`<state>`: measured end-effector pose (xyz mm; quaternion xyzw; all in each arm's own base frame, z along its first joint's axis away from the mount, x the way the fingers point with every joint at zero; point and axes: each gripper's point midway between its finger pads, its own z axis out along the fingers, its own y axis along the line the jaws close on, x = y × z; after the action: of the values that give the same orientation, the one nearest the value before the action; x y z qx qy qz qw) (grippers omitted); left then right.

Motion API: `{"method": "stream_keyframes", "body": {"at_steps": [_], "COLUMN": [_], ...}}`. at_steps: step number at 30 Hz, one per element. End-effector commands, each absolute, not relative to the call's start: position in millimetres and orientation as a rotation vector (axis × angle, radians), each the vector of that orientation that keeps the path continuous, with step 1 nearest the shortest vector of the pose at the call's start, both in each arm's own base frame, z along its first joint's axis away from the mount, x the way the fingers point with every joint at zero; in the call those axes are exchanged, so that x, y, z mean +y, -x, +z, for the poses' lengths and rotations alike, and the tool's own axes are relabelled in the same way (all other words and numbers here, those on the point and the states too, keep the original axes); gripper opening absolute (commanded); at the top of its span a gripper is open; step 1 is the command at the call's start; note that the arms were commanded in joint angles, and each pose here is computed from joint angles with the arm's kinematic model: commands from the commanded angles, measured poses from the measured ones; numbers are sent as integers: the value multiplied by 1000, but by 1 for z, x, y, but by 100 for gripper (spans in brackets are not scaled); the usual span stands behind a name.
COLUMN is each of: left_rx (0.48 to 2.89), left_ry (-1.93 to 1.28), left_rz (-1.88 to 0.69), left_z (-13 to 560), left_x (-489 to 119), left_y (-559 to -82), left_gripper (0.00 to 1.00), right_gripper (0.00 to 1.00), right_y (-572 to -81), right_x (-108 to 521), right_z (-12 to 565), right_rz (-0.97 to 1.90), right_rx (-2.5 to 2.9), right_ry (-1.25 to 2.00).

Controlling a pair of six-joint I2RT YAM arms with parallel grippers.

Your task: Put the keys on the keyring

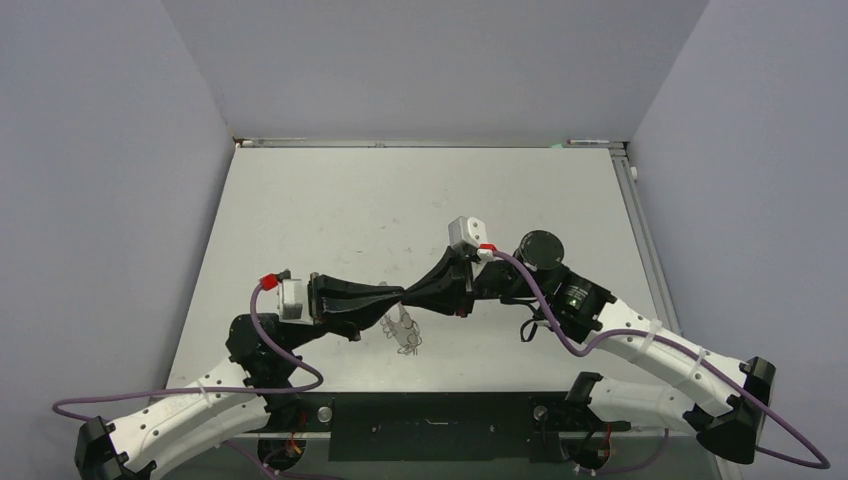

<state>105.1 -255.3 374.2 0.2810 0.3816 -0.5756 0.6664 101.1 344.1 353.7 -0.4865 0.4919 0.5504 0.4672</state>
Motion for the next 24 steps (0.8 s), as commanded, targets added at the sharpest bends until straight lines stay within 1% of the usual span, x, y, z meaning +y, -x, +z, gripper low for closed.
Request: {"method": "stream_keyframes", "body": {"at_steps": [1, 3, 5, 11, 13, 15, 18, 19, 21, 24], "left_rx": [804, 806, 809, 824, 861, 930, 1103, 1199, 1371, 1584], "left_ry": [-641, -642, -638, -618, -579, -515, -450, -429, -363, -297], "left_rz": [-1297, -1298, -1299, -1294, -1278, -1228, -1112, -1063, -978, -891], "left_z": [383, 382, 382, 381, 380, 373, 342, 325, 296, 257], "left_x": [-251, -251, -250, -250, -248, -244, -240, -239, -235, -228], "left_y": [-99, -99, -99, -103, -111, -125, -152, -163, -182, -194], "left_gripper": [11, 20, 26, 27, 30, 40, 52, 55, 60, 61], "right_gripper": [5, 5, 5, 5, 5, 5, 5, 8, 20, 32], "right_y": [-84, -85, -84, -87, -96, -121, -161, -171, -183, -187], "right_x": [335, 334, 334, 335, 335, 330, 314, 308, 299, 291], "right_z": [387, 388, 388, 384, 379, 369, 336, 322, 284, 224], "right_rz": [1374, 1370, 1370, 1362, 1322, 1218, 1030, 975, 873, 759], "right_rx": [1039, 1034, 1030, 1048, 1100, 1210, 1415, 1478, 1634, 1874], "right_ry": [1191, 1184, 1183, 1180, 1149, 1036, 847, 809, 784, 803]}}
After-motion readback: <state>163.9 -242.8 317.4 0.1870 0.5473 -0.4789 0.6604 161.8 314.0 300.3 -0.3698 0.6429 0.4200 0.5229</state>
